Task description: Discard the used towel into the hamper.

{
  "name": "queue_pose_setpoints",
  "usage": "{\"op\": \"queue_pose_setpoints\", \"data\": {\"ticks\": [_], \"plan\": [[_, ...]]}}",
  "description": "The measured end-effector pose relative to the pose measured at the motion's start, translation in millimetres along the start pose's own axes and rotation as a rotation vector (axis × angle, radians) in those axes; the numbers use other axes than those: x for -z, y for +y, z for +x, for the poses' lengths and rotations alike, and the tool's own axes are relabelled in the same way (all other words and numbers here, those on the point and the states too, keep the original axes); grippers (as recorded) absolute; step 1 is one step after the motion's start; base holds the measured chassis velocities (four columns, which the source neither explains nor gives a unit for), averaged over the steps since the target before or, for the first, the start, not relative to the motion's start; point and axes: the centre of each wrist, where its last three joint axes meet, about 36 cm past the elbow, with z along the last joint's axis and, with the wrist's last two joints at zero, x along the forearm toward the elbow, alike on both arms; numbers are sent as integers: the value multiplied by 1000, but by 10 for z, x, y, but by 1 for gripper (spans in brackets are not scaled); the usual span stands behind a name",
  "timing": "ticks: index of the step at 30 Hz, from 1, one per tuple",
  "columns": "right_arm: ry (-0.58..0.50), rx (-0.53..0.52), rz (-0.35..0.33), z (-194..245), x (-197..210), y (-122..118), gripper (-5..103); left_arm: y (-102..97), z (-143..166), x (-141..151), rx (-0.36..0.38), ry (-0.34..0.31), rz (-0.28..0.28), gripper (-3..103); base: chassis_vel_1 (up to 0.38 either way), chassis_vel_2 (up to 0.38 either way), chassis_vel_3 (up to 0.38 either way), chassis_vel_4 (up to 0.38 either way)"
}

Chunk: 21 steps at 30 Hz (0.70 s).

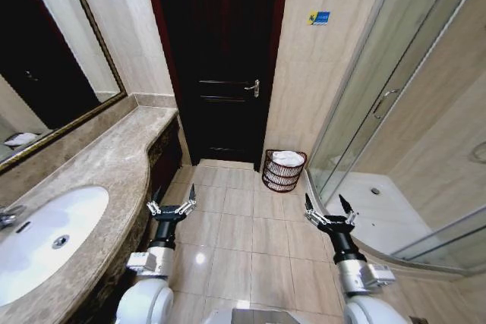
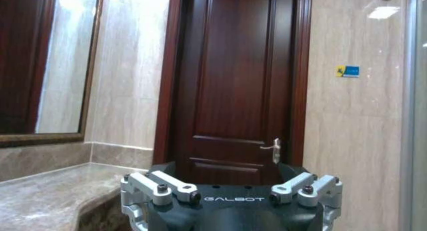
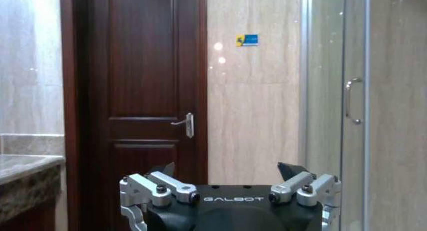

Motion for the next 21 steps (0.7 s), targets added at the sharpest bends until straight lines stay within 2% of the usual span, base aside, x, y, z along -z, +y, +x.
{"op": "queue_pose_setpoints", "data": {"ticks": [11, 21], "plan": [[-8, -21, 11, 49, 45, -39, 100, -59, -3, -50, -35, 23, -22, 100, 0, 0, 0, 0], [-9, -20, 10, 44, 63, -37, 100, -59, -2, -18, -43, 1, -26, 100, 0, 0, 0, 0]]}}
